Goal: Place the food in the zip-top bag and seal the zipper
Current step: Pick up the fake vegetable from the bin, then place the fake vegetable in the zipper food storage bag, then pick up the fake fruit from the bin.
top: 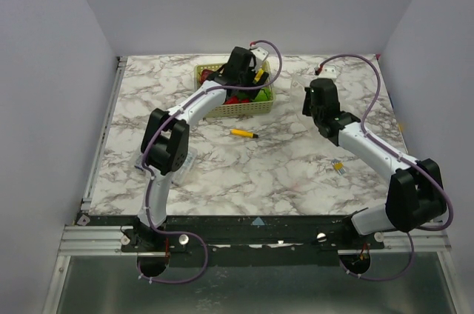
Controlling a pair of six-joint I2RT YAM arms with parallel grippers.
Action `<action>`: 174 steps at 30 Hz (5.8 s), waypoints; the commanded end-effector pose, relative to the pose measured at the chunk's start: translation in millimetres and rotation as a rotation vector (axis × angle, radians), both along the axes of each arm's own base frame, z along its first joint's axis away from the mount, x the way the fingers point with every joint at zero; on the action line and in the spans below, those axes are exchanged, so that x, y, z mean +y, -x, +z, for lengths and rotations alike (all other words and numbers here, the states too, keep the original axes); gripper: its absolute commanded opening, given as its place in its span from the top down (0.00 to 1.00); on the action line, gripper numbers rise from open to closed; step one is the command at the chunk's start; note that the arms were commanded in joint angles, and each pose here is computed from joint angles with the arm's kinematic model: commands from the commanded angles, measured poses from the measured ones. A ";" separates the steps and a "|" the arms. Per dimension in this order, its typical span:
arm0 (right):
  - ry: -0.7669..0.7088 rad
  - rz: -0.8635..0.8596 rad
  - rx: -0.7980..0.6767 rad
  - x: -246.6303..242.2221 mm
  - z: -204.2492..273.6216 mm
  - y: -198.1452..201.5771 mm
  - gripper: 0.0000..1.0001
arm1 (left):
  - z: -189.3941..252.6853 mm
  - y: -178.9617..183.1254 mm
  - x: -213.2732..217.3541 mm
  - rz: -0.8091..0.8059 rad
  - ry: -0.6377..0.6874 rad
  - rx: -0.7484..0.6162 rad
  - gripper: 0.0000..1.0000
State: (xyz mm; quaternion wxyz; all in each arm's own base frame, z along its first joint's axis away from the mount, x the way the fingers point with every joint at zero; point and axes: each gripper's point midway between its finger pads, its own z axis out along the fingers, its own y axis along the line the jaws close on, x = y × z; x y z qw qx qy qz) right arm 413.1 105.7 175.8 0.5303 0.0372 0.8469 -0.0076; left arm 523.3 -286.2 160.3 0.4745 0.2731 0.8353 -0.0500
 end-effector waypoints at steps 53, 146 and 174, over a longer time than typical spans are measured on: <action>-0.432 -0.087 0.000 15.6 51.1 45.9 0.99 | 240.9 160.8 -77.0 -0.454 1.142 0.233 1.00; -0.605 -0.104 -0.100 14.4 77.3 64.9 0.99 | 156.0 85.7 -22.0 -0.023 0.868 0.102 0.28; -0.523 -0.139 -0.105 4.7 80.8 56.0 0.99 | -22.1 10.3 -35.4 0.415 0.409 0.318 0.19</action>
